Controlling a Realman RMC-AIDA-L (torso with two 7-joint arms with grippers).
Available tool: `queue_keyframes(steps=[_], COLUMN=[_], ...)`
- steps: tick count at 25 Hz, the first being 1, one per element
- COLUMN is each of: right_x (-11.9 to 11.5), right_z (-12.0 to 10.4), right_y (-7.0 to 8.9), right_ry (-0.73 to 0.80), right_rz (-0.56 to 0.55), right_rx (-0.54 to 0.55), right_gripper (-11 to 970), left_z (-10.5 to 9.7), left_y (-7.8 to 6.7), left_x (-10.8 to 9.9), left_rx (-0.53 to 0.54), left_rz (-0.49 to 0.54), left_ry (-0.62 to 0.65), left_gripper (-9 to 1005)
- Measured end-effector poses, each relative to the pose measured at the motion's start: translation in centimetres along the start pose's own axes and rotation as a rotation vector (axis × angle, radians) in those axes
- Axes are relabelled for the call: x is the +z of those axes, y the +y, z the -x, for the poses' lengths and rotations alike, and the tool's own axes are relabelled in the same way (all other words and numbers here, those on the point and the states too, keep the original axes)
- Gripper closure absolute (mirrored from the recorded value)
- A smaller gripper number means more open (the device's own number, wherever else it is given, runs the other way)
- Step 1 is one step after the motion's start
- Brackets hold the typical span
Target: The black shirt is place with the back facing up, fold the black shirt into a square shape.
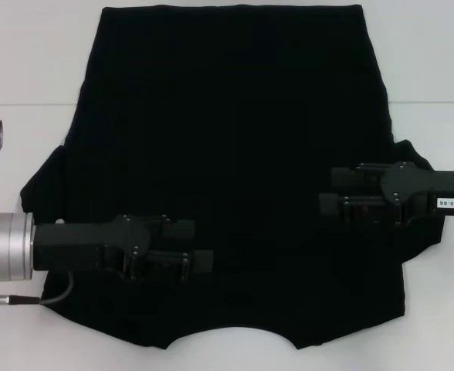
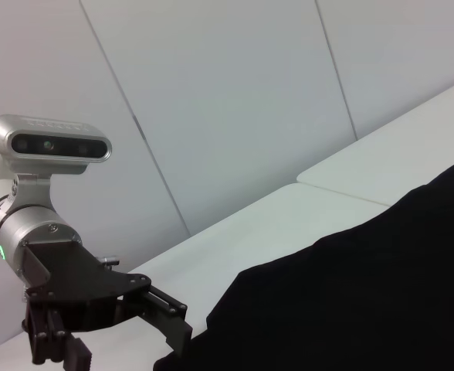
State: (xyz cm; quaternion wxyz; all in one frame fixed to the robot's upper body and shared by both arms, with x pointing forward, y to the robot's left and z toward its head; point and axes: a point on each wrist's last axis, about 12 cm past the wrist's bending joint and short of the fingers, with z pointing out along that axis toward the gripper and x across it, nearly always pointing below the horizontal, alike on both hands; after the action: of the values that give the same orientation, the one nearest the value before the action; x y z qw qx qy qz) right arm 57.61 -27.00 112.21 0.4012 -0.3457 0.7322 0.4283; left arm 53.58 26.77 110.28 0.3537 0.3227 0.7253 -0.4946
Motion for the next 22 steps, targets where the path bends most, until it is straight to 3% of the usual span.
queue_keyframes(steps=[16, 22], right_x=[0.2, 0.8], right_z=[0.2, 0.8], right_y=[-0.1, -0.2], right_ry=[-0.003, -0.044], right_rz=[-0.003, -0.013], right_rx=[-0.004, -0.007], right_gripper=[183, 184], left_z=[0.1, 0.0], left_y=[0.4, 2.5], left_x=[-0.1, -3.1], left_rx=[-0.001, -0.087], left_rz=[0.039, 0.256], left_ry=[-0.007, -0.142], left_gripper=[108, 109])
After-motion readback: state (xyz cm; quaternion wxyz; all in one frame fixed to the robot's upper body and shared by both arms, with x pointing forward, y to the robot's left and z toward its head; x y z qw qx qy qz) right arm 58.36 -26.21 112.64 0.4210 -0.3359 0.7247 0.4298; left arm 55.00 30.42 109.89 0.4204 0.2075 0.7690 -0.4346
